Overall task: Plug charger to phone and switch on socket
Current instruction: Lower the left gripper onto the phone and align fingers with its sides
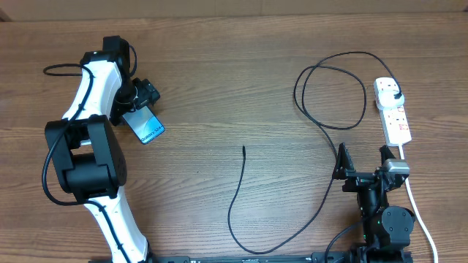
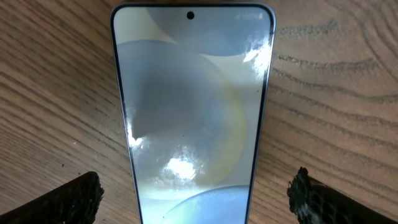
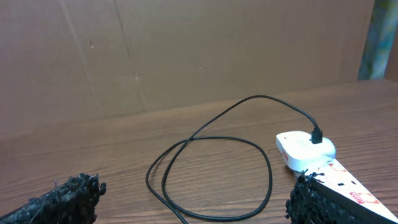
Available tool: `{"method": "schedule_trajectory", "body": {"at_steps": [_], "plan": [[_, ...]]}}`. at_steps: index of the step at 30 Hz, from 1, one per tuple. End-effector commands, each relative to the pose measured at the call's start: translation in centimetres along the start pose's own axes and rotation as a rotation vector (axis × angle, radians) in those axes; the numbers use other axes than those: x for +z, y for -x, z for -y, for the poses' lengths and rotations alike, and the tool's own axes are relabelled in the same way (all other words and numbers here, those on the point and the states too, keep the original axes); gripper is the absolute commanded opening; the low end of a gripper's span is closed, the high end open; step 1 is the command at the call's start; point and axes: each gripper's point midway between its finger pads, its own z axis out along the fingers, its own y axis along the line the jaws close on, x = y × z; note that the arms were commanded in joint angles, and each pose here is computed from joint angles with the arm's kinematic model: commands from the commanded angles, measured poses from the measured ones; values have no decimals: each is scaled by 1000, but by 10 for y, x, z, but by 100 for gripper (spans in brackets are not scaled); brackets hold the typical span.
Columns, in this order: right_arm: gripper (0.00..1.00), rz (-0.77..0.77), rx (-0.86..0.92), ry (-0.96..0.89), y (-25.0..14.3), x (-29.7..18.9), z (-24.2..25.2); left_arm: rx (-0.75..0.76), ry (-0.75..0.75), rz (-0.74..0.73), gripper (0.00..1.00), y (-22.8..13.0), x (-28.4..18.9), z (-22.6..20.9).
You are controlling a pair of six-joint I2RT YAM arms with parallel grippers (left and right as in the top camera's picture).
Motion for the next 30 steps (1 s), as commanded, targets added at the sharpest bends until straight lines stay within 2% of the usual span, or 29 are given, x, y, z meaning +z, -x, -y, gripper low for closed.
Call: {"method": "schedule_trajectory", "body": {"at_steps": [1, 30], "plan": [[100, 4, -4, 3, -2, 0, -1, 10, 23, -4, 100, 2, 8, -3], [100, 4, -4, 3, -2, 0, -1, 9, 45, -18, 100, -5, 22, -11]]}}
